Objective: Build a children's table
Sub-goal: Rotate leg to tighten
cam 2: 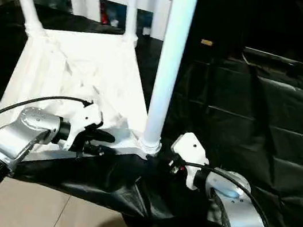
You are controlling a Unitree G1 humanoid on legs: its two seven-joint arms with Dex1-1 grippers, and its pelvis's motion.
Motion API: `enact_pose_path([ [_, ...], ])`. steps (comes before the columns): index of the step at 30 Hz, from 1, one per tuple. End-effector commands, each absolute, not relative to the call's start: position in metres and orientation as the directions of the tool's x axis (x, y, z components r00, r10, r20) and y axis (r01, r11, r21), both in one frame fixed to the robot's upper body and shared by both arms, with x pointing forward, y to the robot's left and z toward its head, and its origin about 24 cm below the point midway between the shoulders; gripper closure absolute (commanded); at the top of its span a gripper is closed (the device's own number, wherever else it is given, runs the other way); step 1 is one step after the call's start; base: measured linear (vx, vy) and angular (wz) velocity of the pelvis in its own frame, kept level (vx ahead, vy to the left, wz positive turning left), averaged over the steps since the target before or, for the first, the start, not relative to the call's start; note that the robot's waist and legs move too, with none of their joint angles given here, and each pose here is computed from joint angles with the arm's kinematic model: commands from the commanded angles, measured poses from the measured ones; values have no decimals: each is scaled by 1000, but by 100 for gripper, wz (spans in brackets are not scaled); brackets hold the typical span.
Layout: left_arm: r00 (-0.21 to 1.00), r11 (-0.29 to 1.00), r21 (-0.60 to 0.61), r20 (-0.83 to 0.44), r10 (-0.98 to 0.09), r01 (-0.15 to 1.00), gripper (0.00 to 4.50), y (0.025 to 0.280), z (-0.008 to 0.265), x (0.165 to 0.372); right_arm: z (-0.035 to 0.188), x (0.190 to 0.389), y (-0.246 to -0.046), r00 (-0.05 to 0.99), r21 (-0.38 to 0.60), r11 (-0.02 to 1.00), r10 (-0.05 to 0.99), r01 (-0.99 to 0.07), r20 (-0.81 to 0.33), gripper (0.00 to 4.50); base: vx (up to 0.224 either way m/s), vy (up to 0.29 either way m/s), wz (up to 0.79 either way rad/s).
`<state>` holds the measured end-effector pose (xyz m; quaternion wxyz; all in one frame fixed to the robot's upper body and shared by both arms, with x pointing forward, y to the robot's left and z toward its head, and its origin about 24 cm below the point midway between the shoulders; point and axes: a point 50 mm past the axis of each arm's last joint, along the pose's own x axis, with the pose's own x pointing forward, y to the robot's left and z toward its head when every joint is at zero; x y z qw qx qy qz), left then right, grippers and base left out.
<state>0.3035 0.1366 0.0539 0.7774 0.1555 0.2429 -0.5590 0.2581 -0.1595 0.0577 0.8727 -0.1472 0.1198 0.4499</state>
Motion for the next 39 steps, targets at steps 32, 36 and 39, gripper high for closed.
enact_pose_path([
  [32,220,318,-91,-544,-810,944,450,135,48,303,56,297,-136,531,-111,526,783,-843,-325,58,0,0,0],
  [36,218,318,-95,-545,-809,943,450,136,47,302,54,301,-135,538,-106,535,778,-838,-325,97,0,0,0],
  [39,218,319,-95,-547,-808,943,450,136,47,302,54,303,-135,542,-104,540,776,-835,-322,130,0,0,0],
])
